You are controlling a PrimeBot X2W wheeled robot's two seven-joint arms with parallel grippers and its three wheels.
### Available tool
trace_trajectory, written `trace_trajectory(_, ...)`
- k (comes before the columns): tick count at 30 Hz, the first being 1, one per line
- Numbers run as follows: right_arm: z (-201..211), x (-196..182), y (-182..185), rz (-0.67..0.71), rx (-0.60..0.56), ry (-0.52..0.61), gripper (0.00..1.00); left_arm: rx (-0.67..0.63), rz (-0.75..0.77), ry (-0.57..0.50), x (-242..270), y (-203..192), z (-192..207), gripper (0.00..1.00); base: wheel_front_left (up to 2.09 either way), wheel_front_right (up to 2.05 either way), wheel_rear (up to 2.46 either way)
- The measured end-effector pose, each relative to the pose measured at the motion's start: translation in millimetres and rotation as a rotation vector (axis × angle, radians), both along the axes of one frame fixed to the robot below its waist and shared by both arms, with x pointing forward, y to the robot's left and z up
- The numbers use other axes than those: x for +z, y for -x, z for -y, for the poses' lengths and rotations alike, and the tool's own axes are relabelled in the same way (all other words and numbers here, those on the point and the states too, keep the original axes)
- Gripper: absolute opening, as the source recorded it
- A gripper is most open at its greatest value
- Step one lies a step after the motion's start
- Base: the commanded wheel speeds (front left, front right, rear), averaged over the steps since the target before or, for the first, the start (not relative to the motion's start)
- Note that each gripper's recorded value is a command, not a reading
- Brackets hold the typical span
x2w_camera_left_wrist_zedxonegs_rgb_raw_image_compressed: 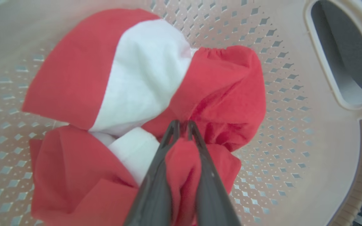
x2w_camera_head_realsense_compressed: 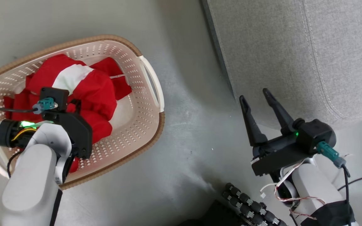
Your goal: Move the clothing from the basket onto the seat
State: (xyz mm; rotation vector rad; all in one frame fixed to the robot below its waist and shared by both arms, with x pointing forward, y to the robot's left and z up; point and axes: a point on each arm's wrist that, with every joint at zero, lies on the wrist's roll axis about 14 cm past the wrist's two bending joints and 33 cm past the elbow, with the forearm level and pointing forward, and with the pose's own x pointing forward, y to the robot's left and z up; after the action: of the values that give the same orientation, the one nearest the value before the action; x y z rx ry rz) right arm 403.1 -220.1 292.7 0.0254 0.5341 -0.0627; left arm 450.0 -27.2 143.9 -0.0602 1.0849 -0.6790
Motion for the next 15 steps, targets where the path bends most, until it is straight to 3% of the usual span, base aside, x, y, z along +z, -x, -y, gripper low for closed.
trace_trajectory(15, 8, 16, -15, 0.062, -0.011, 0.002, 1.0, 0.107, 0.063, 0.122, 54, -2, 3, 0.0, 0.0, 0.0, 0.0)
